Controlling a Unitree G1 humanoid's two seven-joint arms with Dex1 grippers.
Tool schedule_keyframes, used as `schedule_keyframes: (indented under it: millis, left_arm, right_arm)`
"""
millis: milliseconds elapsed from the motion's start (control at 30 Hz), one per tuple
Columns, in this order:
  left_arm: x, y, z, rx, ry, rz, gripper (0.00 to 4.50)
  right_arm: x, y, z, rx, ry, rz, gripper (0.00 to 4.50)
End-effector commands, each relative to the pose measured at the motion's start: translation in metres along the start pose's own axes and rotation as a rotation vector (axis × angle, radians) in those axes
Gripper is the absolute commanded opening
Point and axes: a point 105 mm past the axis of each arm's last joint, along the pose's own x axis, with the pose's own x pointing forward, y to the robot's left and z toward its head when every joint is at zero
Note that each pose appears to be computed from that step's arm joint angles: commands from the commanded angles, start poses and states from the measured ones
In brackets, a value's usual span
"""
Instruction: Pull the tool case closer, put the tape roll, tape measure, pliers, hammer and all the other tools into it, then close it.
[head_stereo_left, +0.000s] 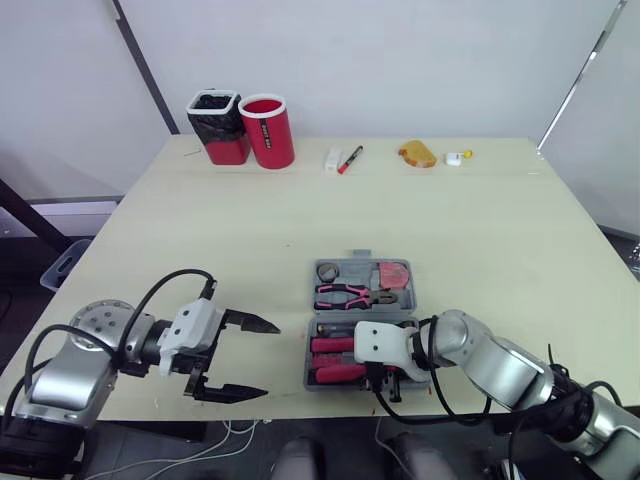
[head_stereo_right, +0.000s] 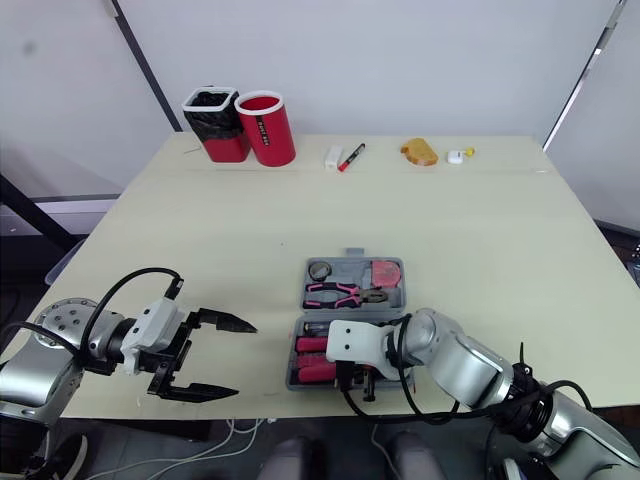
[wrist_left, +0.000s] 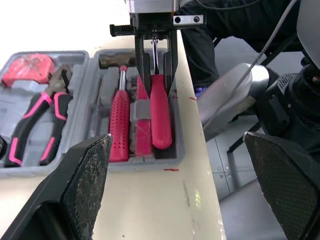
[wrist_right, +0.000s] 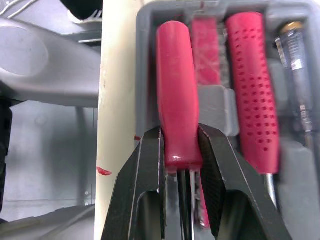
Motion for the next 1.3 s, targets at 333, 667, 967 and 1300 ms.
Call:
schedule_keyframes:
  millis: [333, 667, 967, 1300]
  left_arm:
    - [-0.003, -0.010, 0.006, 0.033, 0.002, -0.035, 4.50]
    - [-0.005, -0.008, 0.006, 0.026, 0.000, -0.029, 4.50]
    - [-0.006, -0.007, 0.005, 0.025, -0.002, -0.029, 4.50]
    - [-0.004, -0.007, 0.002, 0.037, 0.003, -0.034, 4.50]
  right_arm:
    - [0.007, -0.001, 0.012, -0.025, -0.010, -0.018, 0.41]
    - [0.008, -0.001, 0.017, -0.032, -0.044, -0.021, 2.11]
    - [-0.002, -0.004, 0.026, -0.007, -0.123, -0.046, 4.44]
    - [-0.010, 0.001, 0.021, -0.033, -0.367, -0.054, 2.21]
